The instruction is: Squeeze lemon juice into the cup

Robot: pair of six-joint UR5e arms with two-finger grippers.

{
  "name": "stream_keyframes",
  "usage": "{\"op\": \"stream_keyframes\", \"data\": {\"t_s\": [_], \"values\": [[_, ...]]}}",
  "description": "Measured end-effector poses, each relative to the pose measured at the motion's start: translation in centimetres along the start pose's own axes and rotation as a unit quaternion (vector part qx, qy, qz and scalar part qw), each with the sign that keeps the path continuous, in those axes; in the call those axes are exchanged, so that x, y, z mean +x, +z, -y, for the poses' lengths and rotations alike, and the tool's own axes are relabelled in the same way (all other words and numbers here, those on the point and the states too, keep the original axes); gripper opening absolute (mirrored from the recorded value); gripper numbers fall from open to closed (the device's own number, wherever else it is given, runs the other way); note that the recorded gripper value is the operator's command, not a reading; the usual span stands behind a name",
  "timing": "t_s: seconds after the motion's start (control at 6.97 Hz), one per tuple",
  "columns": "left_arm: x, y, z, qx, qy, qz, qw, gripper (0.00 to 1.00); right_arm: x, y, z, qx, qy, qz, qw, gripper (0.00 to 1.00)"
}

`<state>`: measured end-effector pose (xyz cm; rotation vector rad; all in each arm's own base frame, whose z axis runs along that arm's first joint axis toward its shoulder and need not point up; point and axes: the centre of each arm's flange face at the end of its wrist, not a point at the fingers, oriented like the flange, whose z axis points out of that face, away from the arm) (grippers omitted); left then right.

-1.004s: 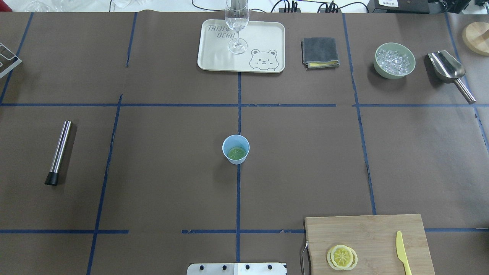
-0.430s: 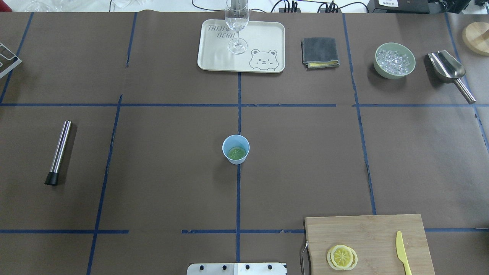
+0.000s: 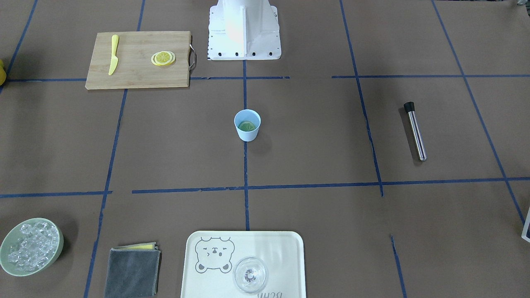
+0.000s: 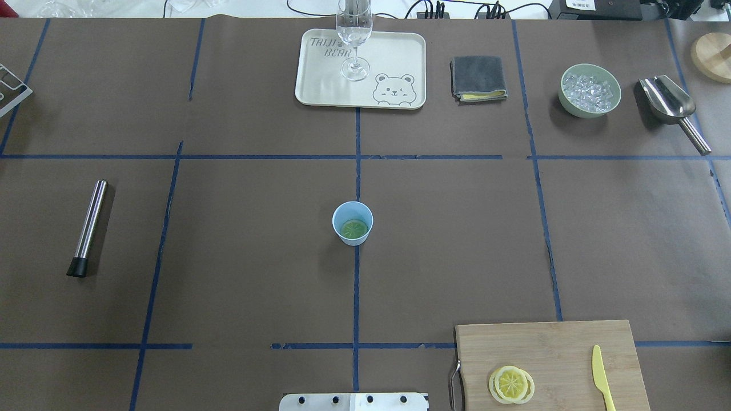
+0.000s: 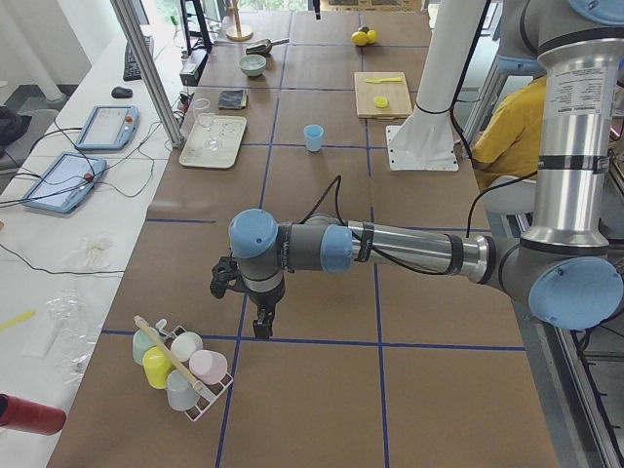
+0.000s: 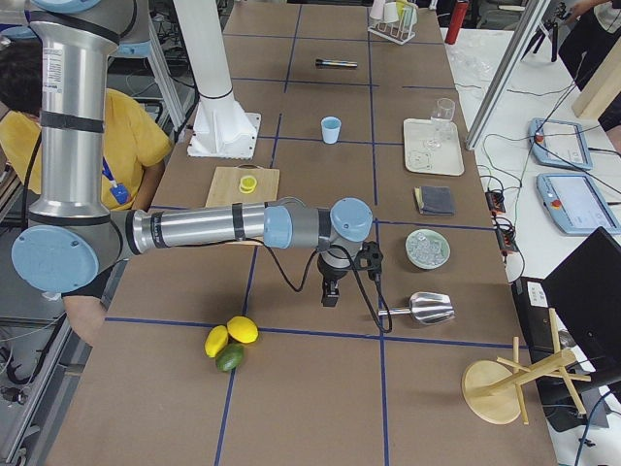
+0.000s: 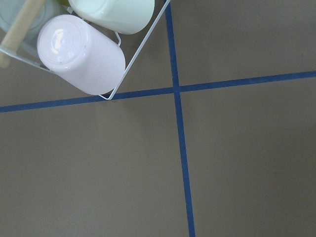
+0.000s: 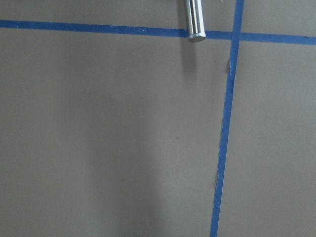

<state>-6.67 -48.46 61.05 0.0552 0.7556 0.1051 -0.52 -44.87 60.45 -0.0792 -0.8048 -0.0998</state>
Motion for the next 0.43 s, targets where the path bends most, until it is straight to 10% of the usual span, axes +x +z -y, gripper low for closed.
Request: {"op": "stream_keyframes", "data": {"t_s": [0.43], "values": [[0.6, -0.6, 0.3, 0.017, 0.017, -0.002, 0.9997, 1.0, 1.2, -1.6, -0.1, 0.021, 0.007, -0.011, 0.9997, 1.0]]}}
